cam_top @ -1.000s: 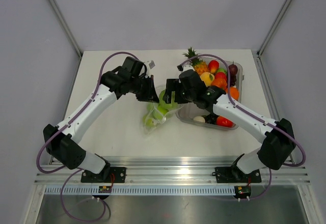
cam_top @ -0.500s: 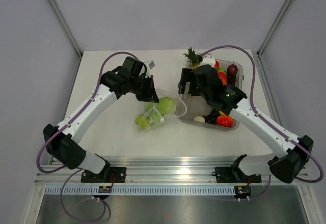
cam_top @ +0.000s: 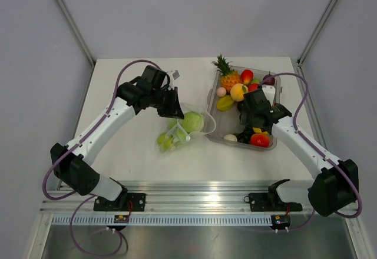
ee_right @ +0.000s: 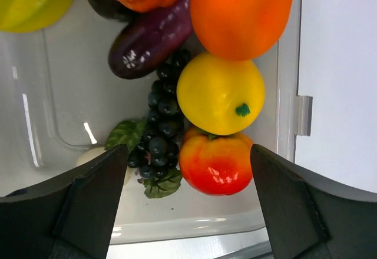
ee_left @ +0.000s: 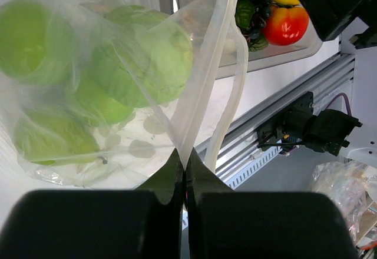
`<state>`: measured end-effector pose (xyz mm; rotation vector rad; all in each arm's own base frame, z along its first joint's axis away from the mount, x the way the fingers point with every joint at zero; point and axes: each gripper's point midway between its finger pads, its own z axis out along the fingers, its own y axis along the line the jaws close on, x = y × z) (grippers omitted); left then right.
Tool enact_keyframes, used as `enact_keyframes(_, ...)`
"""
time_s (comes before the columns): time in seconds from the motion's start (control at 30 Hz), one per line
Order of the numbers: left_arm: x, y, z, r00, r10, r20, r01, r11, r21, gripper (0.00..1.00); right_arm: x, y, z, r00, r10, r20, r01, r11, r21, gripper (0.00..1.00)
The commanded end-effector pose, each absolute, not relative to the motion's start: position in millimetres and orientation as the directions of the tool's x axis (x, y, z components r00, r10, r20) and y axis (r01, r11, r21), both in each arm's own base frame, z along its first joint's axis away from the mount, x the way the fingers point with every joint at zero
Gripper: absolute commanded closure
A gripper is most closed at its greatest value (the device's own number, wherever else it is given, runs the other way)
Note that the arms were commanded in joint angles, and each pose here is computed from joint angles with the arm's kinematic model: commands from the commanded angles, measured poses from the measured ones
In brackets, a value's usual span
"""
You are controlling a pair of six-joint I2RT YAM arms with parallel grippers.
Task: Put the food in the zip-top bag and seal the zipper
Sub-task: Pick up the fake fruit from the bin.
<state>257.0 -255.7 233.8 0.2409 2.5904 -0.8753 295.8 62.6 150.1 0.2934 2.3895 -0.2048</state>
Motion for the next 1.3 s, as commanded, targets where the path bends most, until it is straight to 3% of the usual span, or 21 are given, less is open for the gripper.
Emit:
enact_keyframes(0.0,264.6,-264.2,257.4,-0.872,0.037,-0.489,0.347,0.751,-0.562,1.0,284.3,49.7,122.4,-0.754,0.185,-0.631,0.31,0.946,-0.093,0.09)
enact_keyframes(0.27,262.8,-261.4,251.8,-0.874,0.043,-0.484,0.343,0.759,-0.553,1.0,274.7,50.1,102.4,-0.775,0.256,-0.578,0.343,0.938,-0.045,0.22)
enact_keyframes(0.47,263.2,-262.3,250.2,-0.875,0.042,-0.482,0.343,0.758,-0.555,1.0,258.0,53.8,83.2,-0.816,0.32,-0.482,0.373,0.928,-0.015,0.16)
enact_keyframes(0.77,261.8,-262.2,250.0,-0.873,0.044,-0.485,0.348,0.753,-0.558,1.0,256.0,75.5,58.1,-0.845,0.381,-0.374,0.381,0.921,0.078,0.21)
enact_keyframes(1.13,262.0,-264.5,248.2,-0.878,0.043,-0.477,0.345,0.748,-0.567,1.0,263.3,80.1,53.7,-0.848,0.373,-0.378,0.364,0.926,0.097,0.09)
enact_keyframes(1.23,262.8,-265.4,247.2,-0.879,0.042,-0.475,0.343,0.748,-0.569,1.0,260.9,82.8,48.5,-0.85,0.377,-0.367,0.364,0.925,0.109,0.09)
enact_keyframes(1.27,262.4,-265.4,247.1,-0.88,0.043,-0.473,0.343,0.747,-0.569,1.0,261.3,84.7,49.9,-0.849,0.379,-0.369,0.36,0.925,0.123,0.13)
